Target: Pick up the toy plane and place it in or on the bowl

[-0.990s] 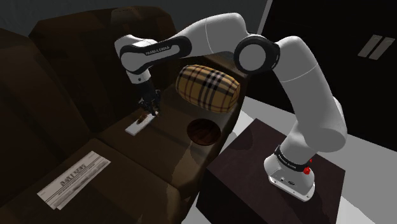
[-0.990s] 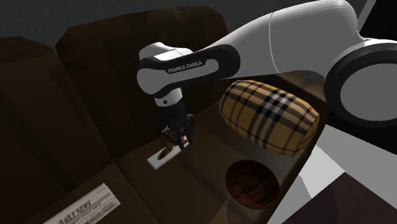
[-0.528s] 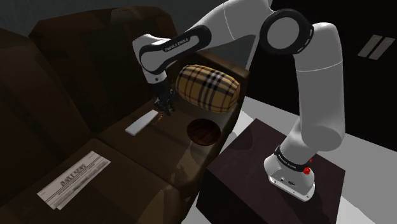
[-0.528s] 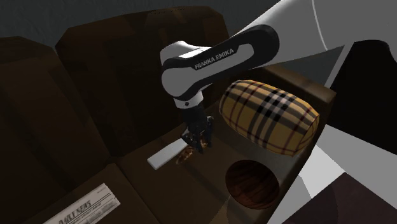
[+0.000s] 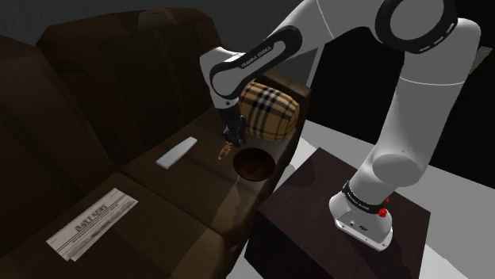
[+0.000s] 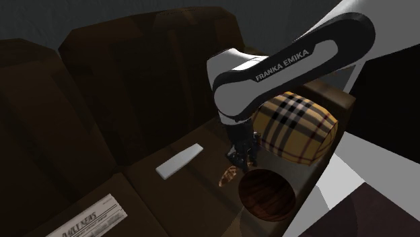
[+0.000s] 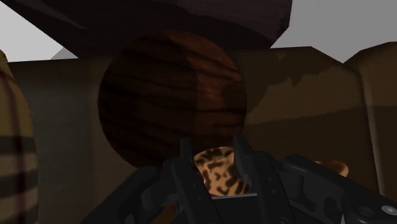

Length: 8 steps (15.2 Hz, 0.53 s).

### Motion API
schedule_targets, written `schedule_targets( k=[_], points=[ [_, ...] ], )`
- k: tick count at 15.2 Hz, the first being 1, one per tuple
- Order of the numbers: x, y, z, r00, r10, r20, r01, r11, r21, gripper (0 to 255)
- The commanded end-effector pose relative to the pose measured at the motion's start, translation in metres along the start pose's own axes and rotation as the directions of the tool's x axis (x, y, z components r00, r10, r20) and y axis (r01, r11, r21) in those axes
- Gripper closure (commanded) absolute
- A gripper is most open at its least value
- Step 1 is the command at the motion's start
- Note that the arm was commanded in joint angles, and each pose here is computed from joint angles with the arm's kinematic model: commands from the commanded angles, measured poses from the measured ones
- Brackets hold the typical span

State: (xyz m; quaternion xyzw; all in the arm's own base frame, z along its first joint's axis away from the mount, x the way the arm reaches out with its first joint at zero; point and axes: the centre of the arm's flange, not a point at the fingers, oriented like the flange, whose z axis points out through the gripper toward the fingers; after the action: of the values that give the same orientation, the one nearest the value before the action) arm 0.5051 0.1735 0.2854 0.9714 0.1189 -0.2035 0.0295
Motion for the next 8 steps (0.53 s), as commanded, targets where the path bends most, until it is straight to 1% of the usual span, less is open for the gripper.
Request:
schedule_targets(
  k=[1, 6, 7, 8],
  points=[
    [-0.023, 0.012, 0.010, 1.000, 0.000, 0.000, 0.000, 1.000, 0.000, 255],
    [-0.080, 0.037, 0.032, 1.000, 0.000, 0.000, 0.000, 1.000, 0.000, 255],
    [-0.085, 0.040, 0.034, 1.000, 0.000, 0.000, 0.000, 1.000, 0.000, 255],
    [-0.083, 0.040, 0.039, 1.000, 0.000, 0.000, 0.000, 1.000, 0.000, 255]
  ],
)
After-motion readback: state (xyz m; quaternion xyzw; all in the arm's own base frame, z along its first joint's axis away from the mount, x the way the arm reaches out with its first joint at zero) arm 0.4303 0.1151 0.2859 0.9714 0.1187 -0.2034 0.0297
